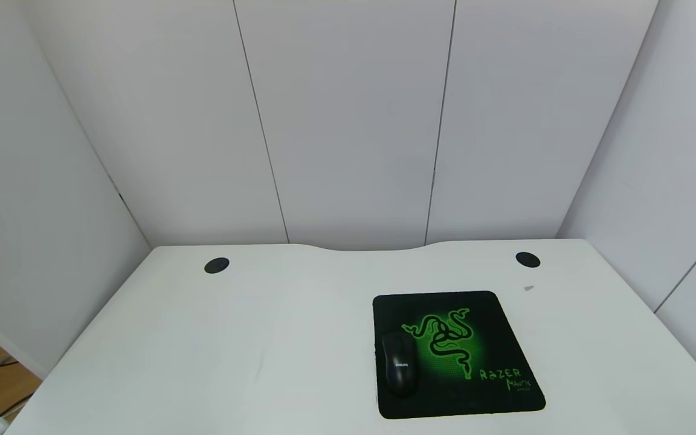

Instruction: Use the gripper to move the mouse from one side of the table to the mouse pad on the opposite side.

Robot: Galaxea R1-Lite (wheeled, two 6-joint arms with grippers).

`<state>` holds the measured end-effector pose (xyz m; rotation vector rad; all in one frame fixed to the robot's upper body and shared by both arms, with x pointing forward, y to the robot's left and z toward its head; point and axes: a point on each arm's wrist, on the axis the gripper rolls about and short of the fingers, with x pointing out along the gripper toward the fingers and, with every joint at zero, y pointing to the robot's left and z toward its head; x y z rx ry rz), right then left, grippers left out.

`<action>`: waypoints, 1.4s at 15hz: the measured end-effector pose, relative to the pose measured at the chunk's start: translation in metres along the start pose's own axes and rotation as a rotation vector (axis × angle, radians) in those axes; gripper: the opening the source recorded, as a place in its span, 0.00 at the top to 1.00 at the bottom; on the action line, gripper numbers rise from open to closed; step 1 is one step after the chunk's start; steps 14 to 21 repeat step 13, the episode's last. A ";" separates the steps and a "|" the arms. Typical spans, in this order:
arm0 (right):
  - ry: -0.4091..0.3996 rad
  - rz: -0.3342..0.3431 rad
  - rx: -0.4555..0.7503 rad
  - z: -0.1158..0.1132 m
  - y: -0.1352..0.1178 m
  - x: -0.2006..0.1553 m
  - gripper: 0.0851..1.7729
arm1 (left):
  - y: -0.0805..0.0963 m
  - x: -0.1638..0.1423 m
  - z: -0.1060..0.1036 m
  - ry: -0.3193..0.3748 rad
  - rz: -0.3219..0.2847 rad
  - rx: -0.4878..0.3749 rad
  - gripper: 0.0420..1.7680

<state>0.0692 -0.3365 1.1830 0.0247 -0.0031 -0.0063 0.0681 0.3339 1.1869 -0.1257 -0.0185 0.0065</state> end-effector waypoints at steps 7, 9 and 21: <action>0.000 0.000 0.000 0.000 0.000 0.000 0.04 | 0.000 0.000 0.000 0.000 -0.001 0.015 0.03; 0.000 0.000 0.000 0.000 0.000 0.000 0.04 | 0.000 0.001 -0.003 0.011 0.001 0.020 0.03; 0.000 0.000 0.000 0.000 0.000 0.000 0.04 | 0.000 0.001 -0.003 0.011 -0.004 0.052 0.03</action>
